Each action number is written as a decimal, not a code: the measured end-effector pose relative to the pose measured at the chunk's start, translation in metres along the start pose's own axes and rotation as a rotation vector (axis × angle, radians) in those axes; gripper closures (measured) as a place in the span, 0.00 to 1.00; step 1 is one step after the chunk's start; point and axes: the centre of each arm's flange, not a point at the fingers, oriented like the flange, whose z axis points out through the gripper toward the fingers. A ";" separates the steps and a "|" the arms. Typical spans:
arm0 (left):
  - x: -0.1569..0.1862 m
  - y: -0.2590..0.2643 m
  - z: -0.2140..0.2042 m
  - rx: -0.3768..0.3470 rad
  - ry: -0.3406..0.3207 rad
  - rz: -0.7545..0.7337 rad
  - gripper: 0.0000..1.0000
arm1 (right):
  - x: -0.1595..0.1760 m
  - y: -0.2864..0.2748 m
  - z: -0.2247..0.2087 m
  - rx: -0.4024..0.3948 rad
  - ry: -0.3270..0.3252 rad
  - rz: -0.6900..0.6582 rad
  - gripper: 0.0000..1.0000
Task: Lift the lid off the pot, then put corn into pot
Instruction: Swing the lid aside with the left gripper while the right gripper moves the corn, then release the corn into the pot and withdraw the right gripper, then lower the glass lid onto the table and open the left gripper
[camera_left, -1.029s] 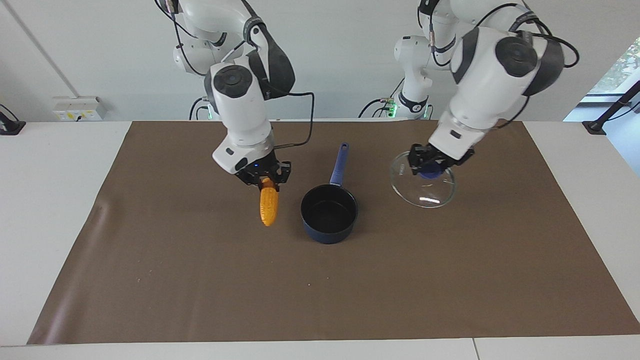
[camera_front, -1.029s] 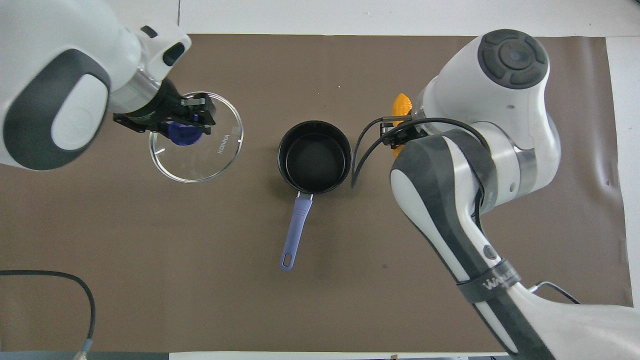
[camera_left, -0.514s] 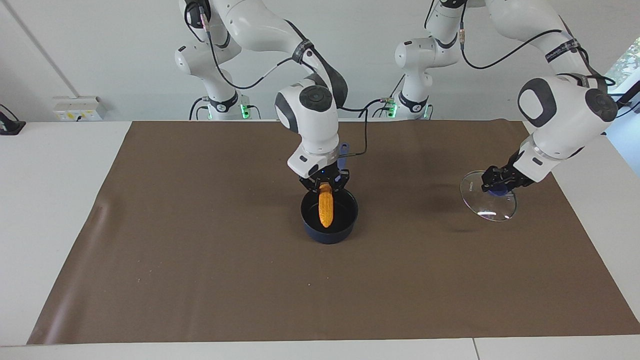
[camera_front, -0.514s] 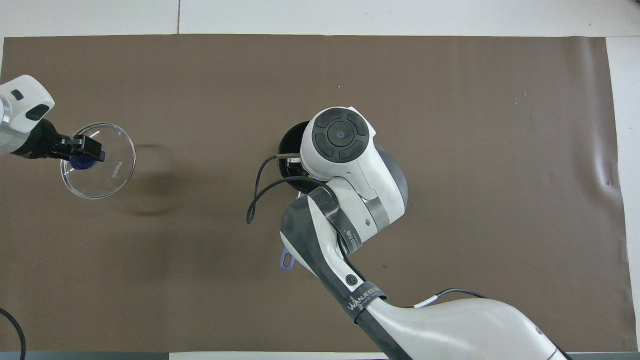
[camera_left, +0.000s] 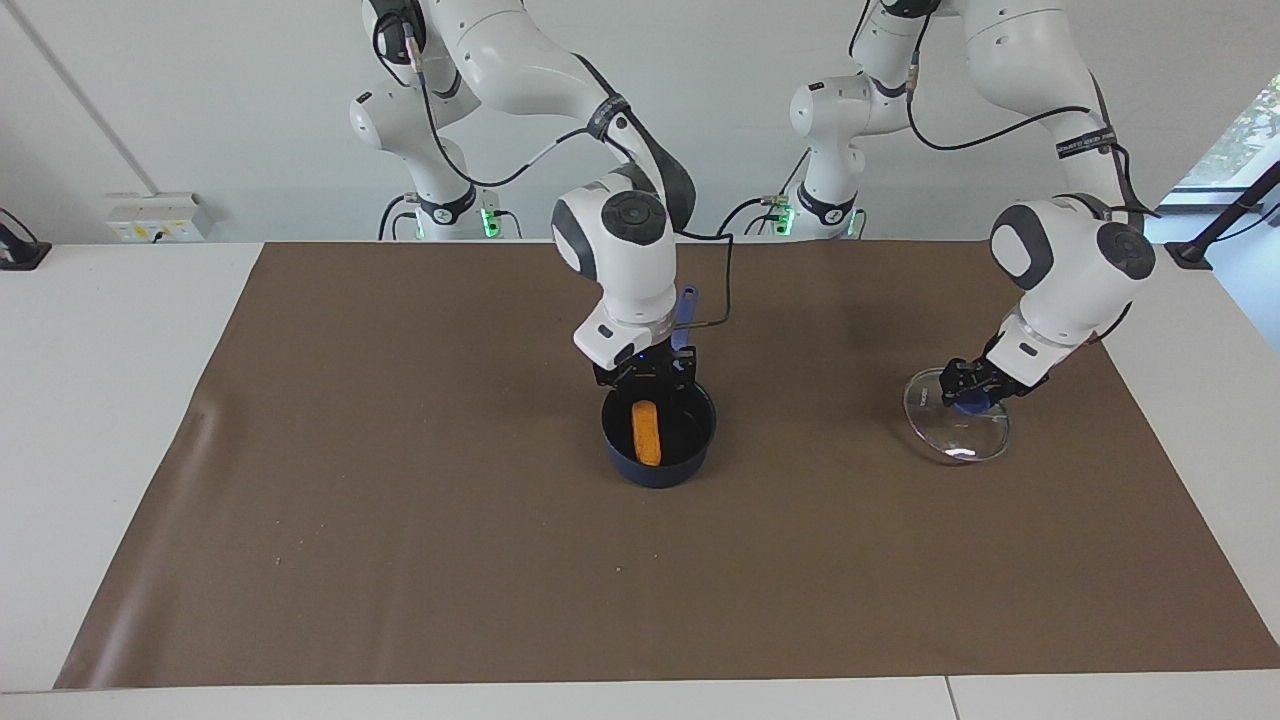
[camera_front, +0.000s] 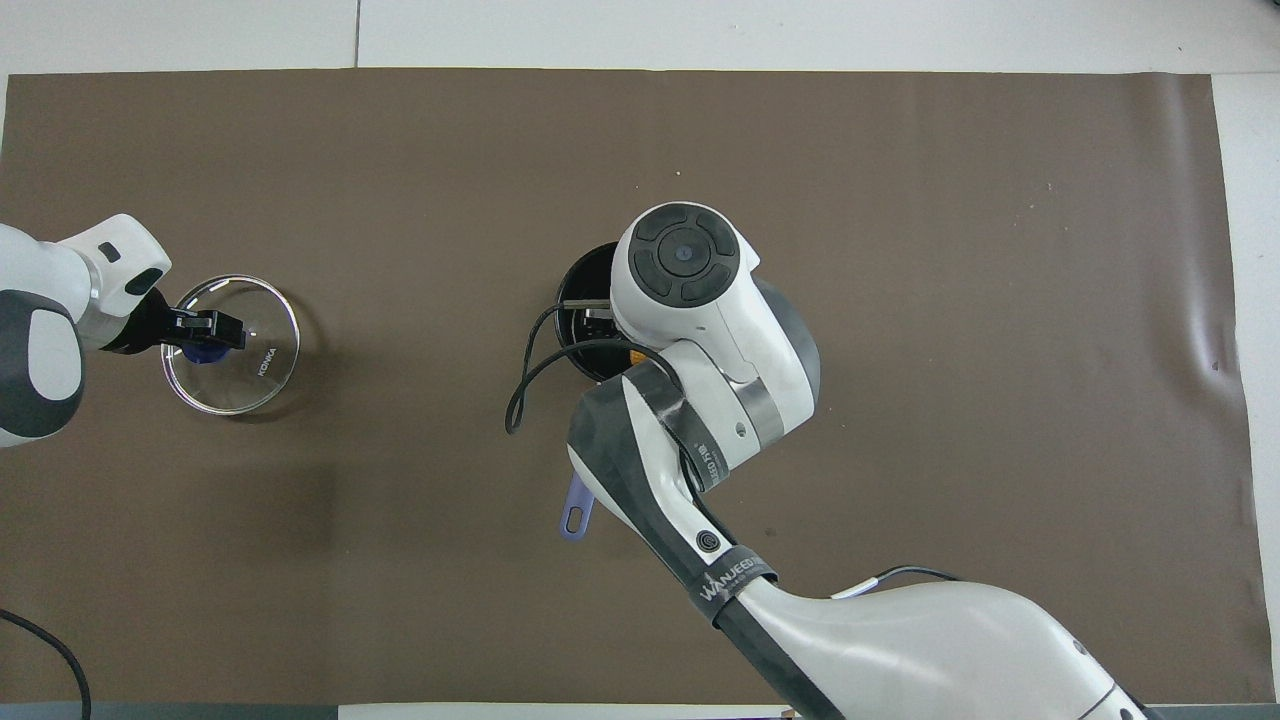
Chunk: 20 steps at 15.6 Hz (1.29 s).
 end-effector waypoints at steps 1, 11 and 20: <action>0.001 0.001 0.002 0.002 0.000 0.004 0.33 | 0.011 0.014 -0.014 -0.018 0.009 0.004 0.00; -0.003 0.000 0.020 0.007 -0.003 0.003 0.33 | 0.034 0.307 -0.228 -0.061 -0.072 -0.074 0.00; 0.010 0.006 -0.048 0.001 0.000 -0.001 0.00 | 0.001 0.384 -0.232 -0.080 -0.155 -0.110 0.00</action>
